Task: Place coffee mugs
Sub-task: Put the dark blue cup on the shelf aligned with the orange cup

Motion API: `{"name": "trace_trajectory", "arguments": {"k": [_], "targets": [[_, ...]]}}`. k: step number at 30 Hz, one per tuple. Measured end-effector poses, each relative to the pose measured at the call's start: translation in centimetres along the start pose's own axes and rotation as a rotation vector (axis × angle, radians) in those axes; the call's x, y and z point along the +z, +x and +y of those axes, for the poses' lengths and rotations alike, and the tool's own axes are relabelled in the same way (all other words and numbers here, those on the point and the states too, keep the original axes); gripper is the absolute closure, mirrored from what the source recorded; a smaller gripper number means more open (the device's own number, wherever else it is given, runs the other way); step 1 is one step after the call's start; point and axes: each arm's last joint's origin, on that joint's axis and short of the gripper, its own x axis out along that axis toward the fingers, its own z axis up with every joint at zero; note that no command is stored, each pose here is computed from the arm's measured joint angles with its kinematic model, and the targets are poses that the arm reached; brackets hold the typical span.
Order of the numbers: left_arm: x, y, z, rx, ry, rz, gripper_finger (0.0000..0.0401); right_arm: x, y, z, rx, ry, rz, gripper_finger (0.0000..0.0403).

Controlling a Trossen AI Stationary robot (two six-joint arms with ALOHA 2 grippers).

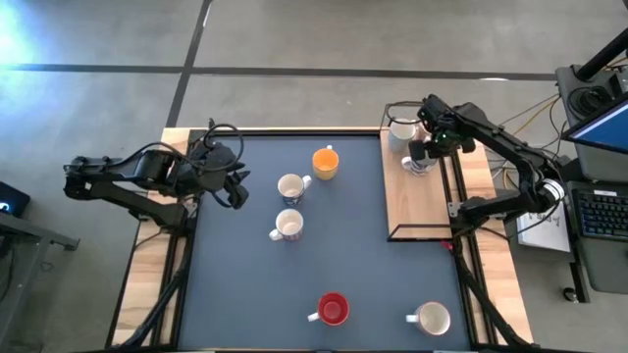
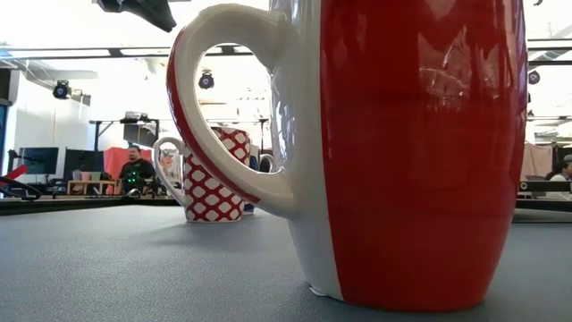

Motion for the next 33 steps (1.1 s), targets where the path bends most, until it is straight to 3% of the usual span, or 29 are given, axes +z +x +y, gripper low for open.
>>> {"name": "trace_trajectory", "arguments": {"k": [17,26,33], "targets": [[0.0,0.0,0.0,-0.001,-0.009,0.001,0.0307,-0.6,-0.1,-0.4,-0.068,0.054,0.053,0.0378],[0.0,0.1,0.0,-0.001,-0.025,0.004,0.0307,-1.4,-1.0,-0.7,-0.042,0.054,0.039,0.0329],[0.0,0.5,-0.4,0.006,-0.015,0.016,0.0307,-2.7,-2.7,-1.5,0.006,0.121,-0.04,0.0311]]}}
